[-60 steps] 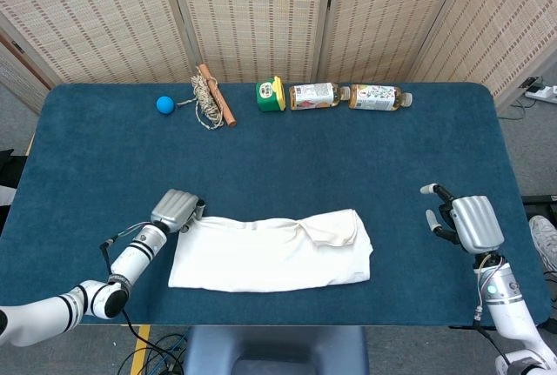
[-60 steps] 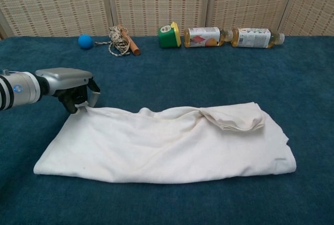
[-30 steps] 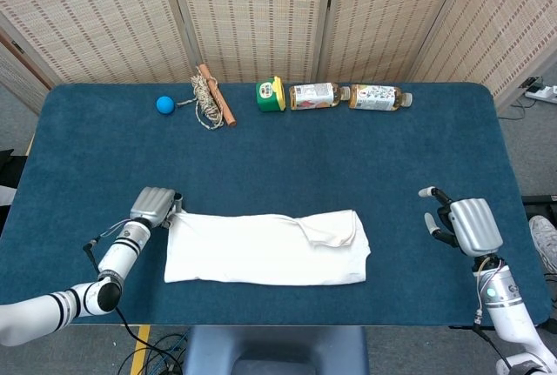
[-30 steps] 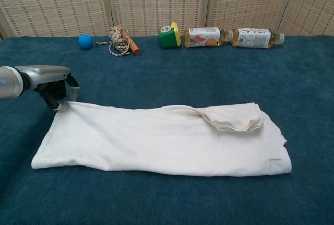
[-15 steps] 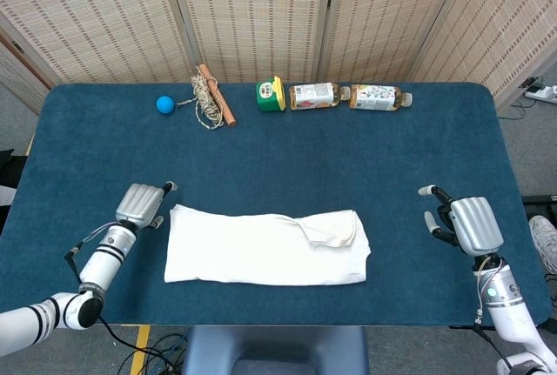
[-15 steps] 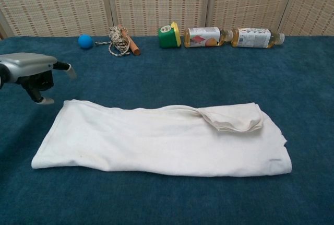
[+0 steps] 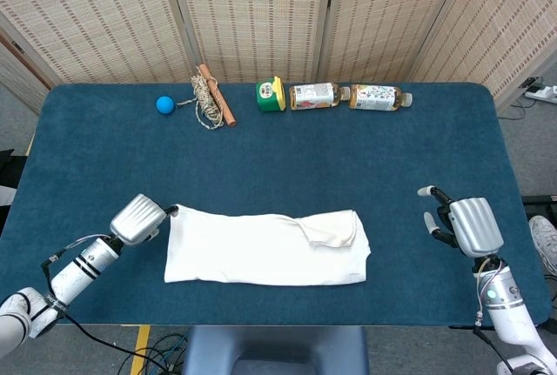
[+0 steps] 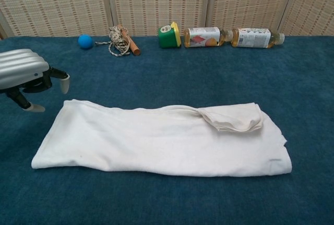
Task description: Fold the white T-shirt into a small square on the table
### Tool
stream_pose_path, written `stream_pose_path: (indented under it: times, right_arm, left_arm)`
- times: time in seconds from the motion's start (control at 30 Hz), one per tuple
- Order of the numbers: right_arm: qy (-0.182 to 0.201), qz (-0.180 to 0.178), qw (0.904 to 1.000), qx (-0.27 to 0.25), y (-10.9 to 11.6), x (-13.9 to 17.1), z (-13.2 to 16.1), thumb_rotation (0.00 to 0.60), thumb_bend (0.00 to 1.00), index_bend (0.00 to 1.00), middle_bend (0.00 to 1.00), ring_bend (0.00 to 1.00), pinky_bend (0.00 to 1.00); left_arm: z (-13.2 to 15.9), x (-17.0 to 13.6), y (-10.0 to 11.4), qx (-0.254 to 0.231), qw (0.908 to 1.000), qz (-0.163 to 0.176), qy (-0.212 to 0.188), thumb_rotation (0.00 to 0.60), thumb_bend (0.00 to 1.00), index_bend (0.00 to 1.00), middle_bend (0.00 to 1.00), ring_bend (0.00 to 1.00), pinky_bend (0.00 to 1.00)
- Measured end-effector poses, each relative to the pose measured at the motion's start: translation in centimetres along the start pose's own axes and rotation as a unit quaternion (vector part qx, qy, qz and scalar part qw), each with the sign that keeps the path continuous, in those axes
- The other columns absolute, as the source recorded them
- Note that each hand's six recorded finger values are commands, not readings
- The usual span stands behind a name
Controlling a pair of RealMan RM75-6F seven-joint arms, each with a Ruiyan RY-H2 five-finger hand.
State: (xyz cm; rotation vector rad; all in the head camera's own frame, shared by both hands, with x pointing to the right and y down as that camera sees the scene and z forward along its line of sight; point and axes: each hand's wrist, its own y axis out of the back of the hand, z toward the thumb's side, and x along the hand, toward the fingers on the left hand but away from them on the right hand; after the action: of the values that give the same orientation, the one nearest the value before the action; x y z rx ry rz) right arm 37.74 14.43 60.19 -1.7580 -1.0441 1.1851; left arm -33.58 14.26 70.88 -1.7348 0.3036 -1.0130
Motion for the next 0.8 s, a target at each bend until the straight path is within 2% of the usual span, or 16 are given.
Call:
stream_pose_path:
  times: [0.13, 0.27, 0.47, 0.8]
  right_arm:
    - [-0.003, -0.001, 1.0000, 0.002, 0.1, 0.2, 0.1, 0.600, 0.45, 0.33, 0.97, 1.00, 1.00]
    - [-0.007, -0.001, 1.0000, 0.004, 0.2, 0.4, 0.1, 0.600, 0.45, 0.33, 0.97, 1.00, 1.00]
    - [-0.008, -0.001, 0.9999, 0.006, 0.2, 0.5, 0.2, 0.600, 0.45, 0.33, 0.97, 1.00, 1.00]
    - [-0.010, -0.002, 0.9999, 0.006, 0.2, 0.5, 0.3, 0.600, 0.45, 0.33, 0.97, 1.00, 1.00]
  left_arm:
    - [0.8, -0.5, -1.3, 0.017, 0.9992, 0.000, -0.037, 0.600, 0.18, 0.46, 0.93, 0.83, 0.99]
    - [1.3, -0.8, -2.4, 0.026, 0.9982, -0.006, -0.053, 0.600, 0.18, 0.46, 0.93, 0.83, 0.99]
    - [1.0, -1.2, -3.4, 0.037, 0.9978, -0.016, -0.053, 0.600, 0.18, 0.46, 0.93, 0.83, 0.99]
    - [1.5, -1.3, -4.2, 0.009, 0.9986, -0.019, -0.049, 0.600, 0.18, 0.46, 0.93, 0.83, 0.99]
